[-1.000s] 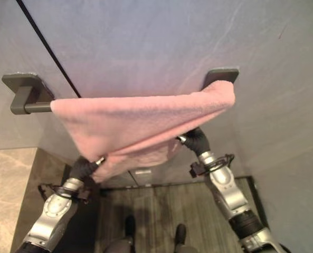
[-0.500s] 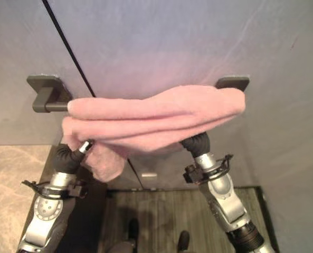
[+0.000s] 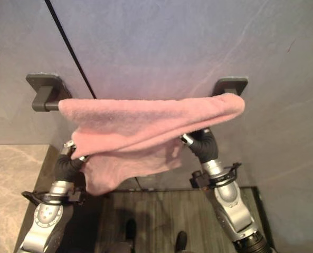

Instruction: Put brush and paste in cup on sink, flatten towel.

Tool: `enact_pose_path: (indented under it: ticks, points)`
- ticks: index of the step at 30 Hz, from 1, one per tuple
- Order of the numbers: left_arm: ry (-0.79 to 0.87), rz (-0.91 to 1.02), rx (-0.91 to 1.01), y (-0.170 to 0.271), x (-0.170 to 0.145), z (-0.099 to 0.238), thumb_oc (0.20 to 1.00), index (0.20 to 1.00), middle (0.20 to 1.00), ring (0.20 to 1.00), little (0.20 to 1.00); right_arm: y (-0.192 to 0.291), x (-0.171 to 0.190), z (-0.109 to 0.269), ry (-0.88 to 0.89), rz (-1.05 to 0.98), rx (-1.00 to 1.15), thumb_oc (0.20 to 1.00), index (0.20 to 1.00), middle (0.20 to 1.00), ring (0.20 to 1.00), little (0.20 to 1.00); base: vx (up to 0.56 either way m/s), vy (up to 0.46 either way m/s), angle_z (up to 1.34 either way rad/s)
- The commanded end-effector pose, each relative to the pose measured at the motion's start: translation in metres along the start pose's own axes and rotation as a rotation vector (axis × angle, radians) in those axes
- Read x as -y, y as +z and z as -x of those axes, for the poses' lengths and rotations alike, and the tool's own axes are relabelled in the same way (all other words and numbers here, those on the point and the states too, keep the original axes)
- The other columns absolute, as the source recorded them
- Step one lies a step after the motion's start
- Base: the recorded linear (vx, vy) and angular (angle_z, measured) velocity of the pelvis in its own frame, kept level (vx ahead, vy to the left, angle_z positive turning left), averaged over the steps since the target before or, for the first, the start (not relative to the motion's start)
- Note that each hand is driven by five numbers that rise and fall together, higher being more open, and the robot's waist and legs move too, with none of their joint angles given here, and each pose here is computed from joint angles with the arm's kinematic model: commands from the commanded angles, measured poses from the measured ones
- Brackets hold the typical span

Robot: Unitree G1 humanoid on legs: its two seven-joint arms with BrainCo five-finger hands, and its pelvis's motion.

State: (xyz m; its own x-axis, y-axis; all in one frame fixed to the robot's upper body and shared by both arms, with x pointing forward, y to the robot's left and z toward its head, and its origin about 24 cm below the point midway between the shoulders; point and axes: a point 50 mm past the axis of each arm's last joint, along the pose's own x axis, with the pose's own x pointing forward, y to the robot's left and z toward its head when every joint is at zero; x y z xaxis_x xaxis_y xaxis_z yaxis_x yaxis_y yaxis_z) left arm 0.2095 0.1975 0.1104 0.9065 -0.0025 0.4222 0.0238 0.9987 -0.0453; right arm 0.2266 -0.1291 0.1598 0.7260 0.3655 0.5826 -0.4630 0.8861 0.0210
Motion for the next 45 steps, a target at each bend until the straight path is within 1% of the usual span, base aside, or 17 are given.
enact_pose_path:
  ticks: [1,6,9,16,17,18,19,23,24,25,27,29,32,36,37,41,45]
  points:
    - [-0.011,-0.130,-0.127,-0.034,-0.008,-0.003,0.200,0.200,0.200,0.200,0.200,-0.011,0.011,-0.011,-0.072,0.146,-0.016,0.200,0.200,0.200,0.200,0.200,0.00,0.000,0.00]
    - [-0.057,-0.112,0.051,0.005,-0.002,-0.012,0.200,0.200,0.200,0.200,0.200,0.020,-0.013,-0.020,0.051,0.006,0.151,0.200,0.200,0.200,0.200,0.200,0.00,0.000,0.00]
    - [-0.047,-0.179,-0.071,-0.019,-0.006,-0.003,0.200,0.200,0.200,0.200,0.200,-0.012,-0.005,-0.019,-0.022,0.083,0.002,0.200,0.200,0.200,0.200,0.200,0.01,-0.003,0.01]
    - [-0.158,-0.285,-0.139,-0.035,0.001,0.001,0.200,0.200,0.200,0.200,0.200,-0.022,0.002,-0.010,-0.038,0.169,-0.064,0.200,0.200,0.200,0.200,0.200,0.00,0.000,0.00]
    - [-0.210,-0.296,-0.214,-0.050,0.004,0.008,0.373,0.373,0.373,0.373,0.373,-0.036,0.008,0.001,-0.080,0.157,-0.138,0.200,0.200,0.200,0.200,0.200,0.01,0.005,0.03]
    - [-0.211,-0.296,-0.214,-0.050,0.005,0.008,0.774,0.774,0.774,0.774,0.774,-0.036,0.008,0.001,-0.081,0.158,-0.137,0.200,0.200,0.200,0.200,0.200,0.00,0.000,0.00]
    - [-0.291,-0.381,-0.232,-0.057,0.008,0.010,1.000,1.000,1.000,1.000,1.000,-0.050,0.016,0.012,-0.130,0.181,-0.214,0.200,0.200,0.200,0.200,0.200,0.00,0.000,0.00]
    - [-0.348,-0.405,-0.300,-0.072,0.012,0.017,1.000,1.000,1.000,1.000,1.000,-0.073,0.023,0.030,-0.212,0.116,-0.328,0.200,0.200,0.200,0.200,0.200,0.00,0.007,-0.02]
    - [-0.356,-0.417,-0.352,-0.082,0.011,0.023,1.000,1.000,1.000,1.000,1.000,-0.079,0.025,0.035,-0.220,0.108,-0.362,0.435,0.435,0.435,0.435,0.435,0.00,-0.005,-0.09]
    - [-0.372,-0.474,-0.436,-0.097,0.006,0.034,1.000,1.000,1.000,1.000,1.000,-0.089,0.027,0.041,-0.212,0.135,-0.429,1.000,1.000,1.000,1.000,1.000,0.00,-0.010,-0.08]
    - [-0.370,-0.489,-0.460,-0.103,0.005,0.037,1.000,1.000,1.000,1.000,1.000,-0.092,0.029,0.044,-0.221,0.145,-0.448,1.000,1.000,1.000,1.000,1.000,0.00,-0.005,-0.12]
    - [-0.239,-0.519,-0.689,-0.138,-0.017,0.067,1.000,1.000,1.000,1.000,1.000,-0.118,0.038,0.063,-0.314,0.117,-0.583,1.000,1.000,1.000,1.000,1.000,-0.03,-0.008,-0.17]
    - [-0.167,-0.543,-0.797,-0.153,-0.027,0.081,1.000,1.000,1.000,1.000,1.000,-0.129,0.041,0.074,-0.340,0.115,-0.661,1.000,1.000,1.000,1.000,1.000,-0.02,-0.002,-0.12]
    - [-0.078,-0.712,-1.114,-0.183,-0.052,0.133,1.000,1.000,1.000,1.000,1.000,-0.172,0.052,0.148,-0.563,0.034,-1.009,1.000,1.000,1.000,1.000,1.000,0.00,-0.001,-0.04]
    - [-0.078,-0.712,-1.113,-0.183,-0.052,0.133,1.000,1.000,1.000,1.000,1.000,-0.172,0.052,0.148,-0.563,0.034,-1.008,1.000,1.000,1.000,1.000,1.000,0.00,-0.001,-0.13]
    - [0.029,-0.629,-1.398,-0.191,-0.060,0.184,1.000,1.000,1.000,1.000,1.000,-0.187,0.049,0.227,-0.803,-0.113,-1.311,1.000,1.000,1.000,1.000,1.000,0.01,0.003,-0.10]
    - [0.008,-0.545,-1.441,-0.194,-0.049,0.195,1.000,1.000,1.000,1.000,1.000,-0.185,0.043,0.257,-1.011,-0.367,-1.302,1.000,1.000,1.000,1.000,1.000,0.00,-0.002,-0.01]
